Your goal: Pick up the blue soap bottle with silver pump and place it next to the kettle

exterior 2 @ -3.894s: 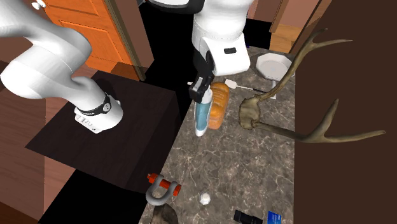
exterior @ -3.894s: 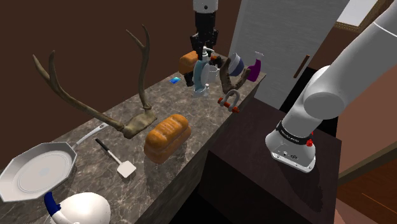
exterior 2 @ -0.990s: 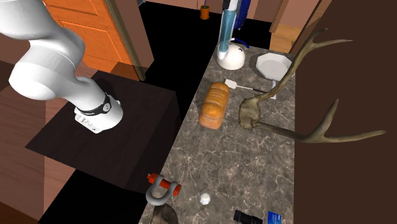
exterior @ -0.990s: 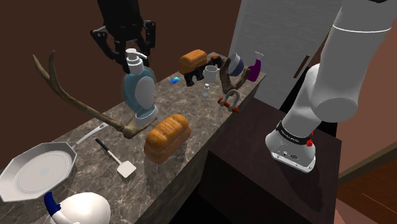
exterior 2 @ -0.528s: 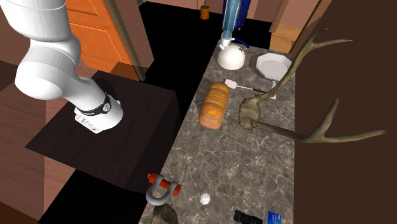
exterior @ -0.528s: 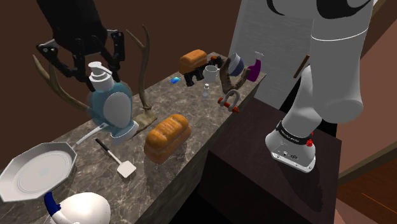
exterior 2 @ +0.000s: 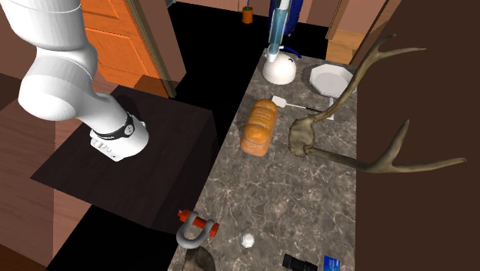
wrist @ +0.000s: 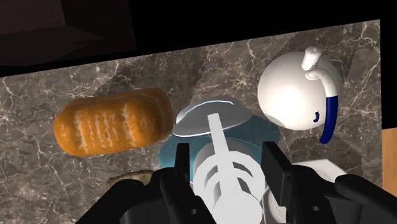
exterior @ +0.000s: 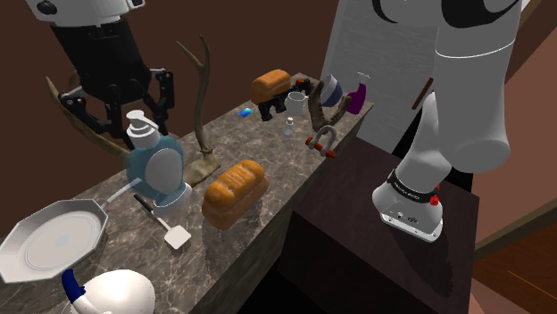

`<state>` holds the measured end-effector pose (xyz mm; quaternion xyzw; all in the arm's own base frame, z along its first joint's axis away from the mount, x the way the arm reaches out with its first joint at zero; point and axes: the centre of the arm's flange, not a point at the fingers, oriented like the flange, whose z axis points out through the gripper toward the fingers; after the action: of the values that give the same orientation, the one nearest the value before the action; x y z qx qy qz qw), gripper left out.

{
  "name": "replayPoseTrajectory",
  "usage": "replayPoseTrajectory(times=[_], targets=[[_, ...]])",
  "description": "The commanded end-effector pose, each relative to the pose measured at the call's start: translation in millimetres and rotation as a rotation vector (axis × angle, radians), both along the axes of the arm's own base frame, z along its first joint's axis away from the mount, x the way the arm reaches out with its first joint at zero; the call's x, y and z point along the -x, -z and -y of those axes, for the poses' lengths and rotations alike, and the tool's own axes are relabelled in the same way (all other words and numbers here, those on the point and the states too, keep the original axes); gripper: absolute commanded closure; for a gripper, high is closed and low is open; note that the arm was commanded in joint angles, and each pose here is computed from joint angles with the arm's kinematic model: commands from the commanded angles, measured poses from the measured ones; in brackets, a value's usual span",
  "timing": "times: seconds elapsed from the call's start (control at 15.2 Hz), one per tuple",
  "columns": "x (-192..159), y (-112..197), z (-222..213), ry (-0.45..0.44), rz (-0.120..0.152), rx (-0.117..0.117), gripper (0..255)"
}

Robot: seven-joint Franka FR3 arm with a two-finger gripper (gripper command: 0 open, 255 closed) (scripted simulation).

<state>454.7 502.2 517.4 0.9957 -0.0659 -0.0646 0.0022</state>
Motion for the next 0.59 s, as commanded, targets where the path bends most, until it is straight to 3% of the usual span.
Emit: replayPoseTrajectory(times=[0.0,0.53], targets=[[0,10,0,0.0,0.001,-0.001,255],[0,52,0,0.0,0.001,-0.001,255]])
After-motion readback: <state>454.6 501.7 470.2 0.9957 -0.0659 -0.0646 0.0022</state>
